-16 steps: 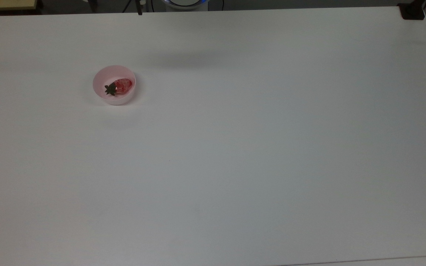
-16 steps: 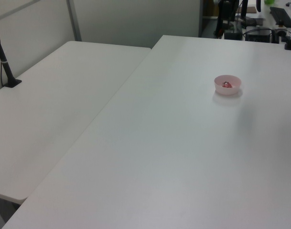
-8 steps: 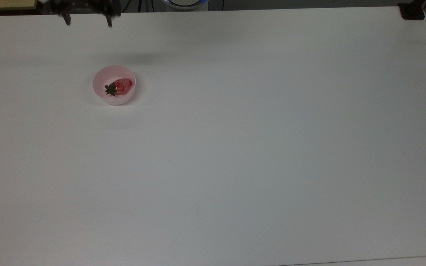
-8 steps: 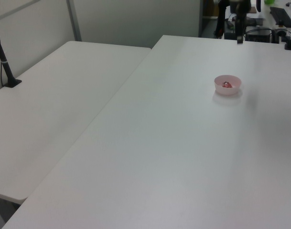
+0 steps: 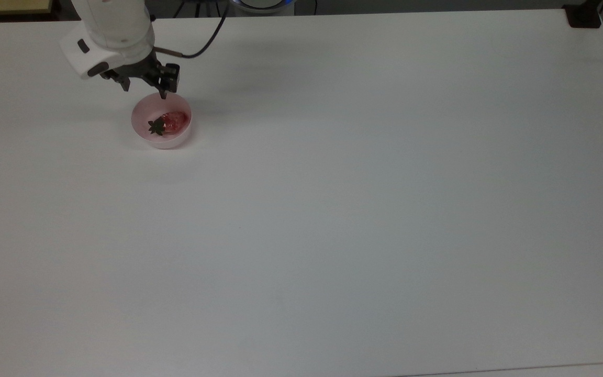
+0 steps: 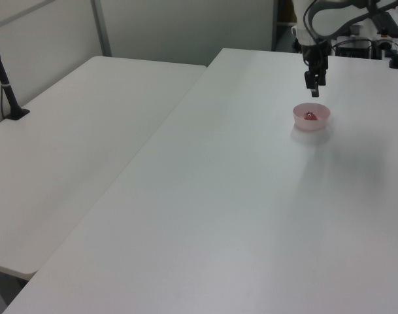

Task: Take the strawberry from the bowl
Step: 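Lower the open gripper into the pink bowl over the strawberry, then close the gripper on the red strawberry inside the bowl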

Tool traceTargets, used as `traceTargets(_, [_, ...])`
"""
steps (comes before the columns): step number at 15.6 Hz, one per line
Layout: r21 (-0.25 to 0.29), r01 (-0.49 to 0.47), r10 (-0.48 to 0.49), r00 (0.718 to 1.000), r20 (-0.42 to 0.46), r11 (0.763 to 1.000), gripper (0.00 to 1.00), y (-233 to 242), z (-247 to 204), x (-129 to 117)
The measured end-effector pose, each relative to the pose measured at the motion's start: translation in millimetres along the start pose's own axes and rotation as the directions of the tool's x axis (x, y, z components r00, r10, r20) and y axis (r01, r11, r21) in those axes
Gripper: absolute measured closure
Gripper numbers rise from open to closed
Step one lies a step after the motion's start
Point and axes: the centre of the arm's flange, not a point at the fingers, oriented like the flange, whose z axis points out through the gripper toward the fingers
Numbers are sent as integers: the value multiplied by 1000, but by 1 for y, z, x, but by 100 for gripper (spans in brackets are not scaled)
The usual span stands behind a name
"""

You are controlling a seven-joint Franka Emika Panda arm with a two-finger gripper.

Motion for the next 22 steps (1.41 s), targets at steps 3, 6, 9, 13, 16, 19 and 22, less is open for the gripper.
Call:
traceTargets(3, [0, -46, 46, 999, -4, 999, 30, -3, 26, 11])
traceTargets(6, [6, -55, 55, 998, -4, 998, 31, -3, 44, 12])
traceTargets(9, [10, -63, 63, 998, -7, 998, 32, 0, 49, 11])
traceTargets(13, [40, -75, 75, 997, 14, 996, 36, -4, 59, 11])
traceTargets(16, [71, -86, 86, 996, 0, 994, 36, -10, 66, 16])
traceTargets(19, [86, -89, 91, 996, -20, 992, 36, -13, 70, 19])
traceTargets(22, [86, -85, 86, 996, -6, 993, 35, -16, 77, 20])
